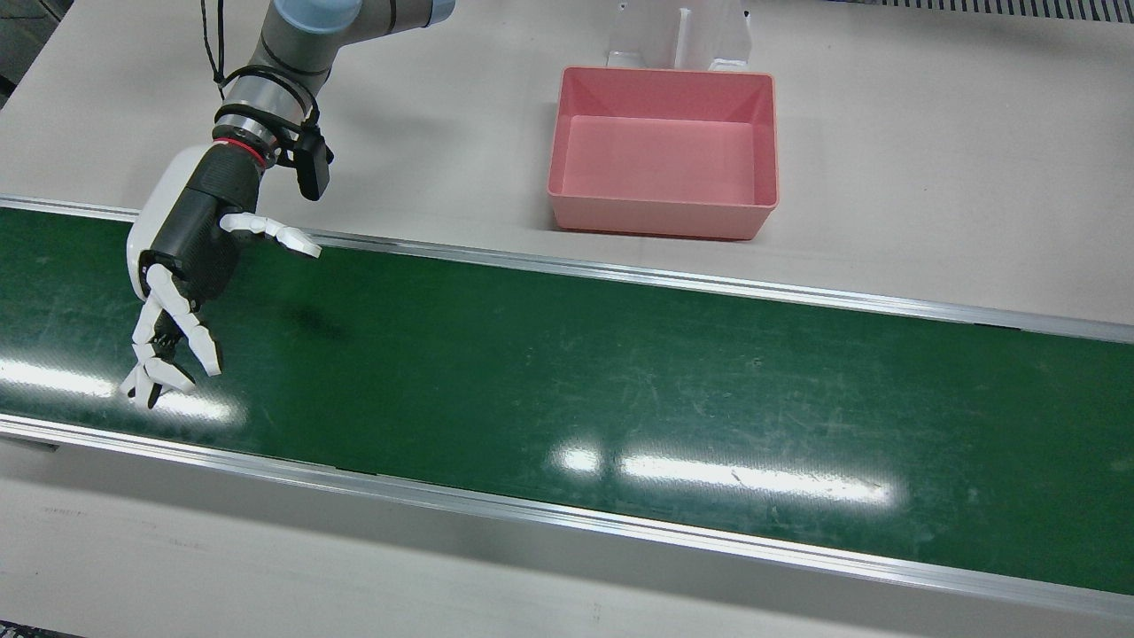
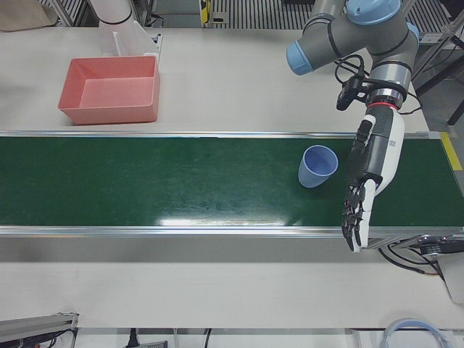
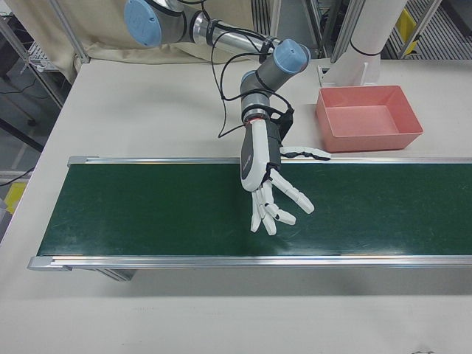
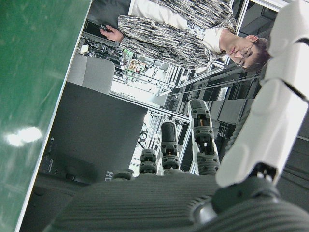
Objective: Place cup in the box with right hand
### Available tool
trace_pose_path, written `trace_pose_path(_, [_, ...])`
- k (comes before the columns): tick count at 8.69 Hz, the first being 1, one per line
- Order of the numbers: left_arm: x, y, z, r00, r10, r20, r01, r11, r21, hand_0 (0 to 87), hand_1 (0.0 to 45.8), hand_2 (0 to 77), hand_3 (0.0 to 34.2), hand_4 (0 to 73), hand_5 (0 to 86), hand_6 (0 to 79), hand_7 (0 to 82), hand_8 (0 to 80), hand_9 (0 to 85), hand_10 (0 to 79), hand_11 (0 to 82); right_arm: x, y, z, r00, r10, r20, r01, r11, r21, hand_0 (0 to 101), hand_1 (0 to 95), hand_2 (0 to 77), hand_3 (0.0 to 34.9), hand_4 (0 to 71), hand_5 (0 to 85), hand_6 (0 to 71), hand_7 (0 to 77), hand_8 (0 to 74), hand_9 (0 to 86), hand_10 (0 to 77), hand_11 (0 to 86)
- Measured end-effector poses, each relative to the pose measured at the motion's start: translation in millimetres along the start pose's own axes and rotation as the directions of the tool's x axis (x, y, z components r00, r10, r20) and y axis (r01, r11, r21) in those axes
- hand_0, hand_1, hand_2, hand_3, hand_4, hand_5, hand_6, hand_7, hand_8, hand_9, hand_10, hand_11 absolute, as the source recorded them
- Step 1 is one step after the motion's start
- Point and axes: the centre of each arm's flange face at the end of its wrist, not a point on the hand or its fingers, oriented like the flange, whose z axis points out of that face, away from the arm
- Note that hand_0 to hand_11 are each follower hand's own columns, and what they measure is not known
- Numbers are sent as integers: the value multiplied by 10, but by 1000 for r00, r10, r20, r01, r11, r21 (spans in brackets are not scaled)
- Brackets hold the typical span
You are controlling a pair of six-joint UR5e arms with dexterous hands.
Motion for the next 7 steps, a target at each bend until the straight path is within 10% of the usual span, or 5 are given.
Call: trace_pose_path(7, [0,1,-1,1000,0,0,0,1000,0,0,5,11,0,11,5,5,0,0,0,0,0,320,-69,-44,999,-5,-40,5,1000,10,426,98,104,0,185,16,60,284,27,98,0,5])
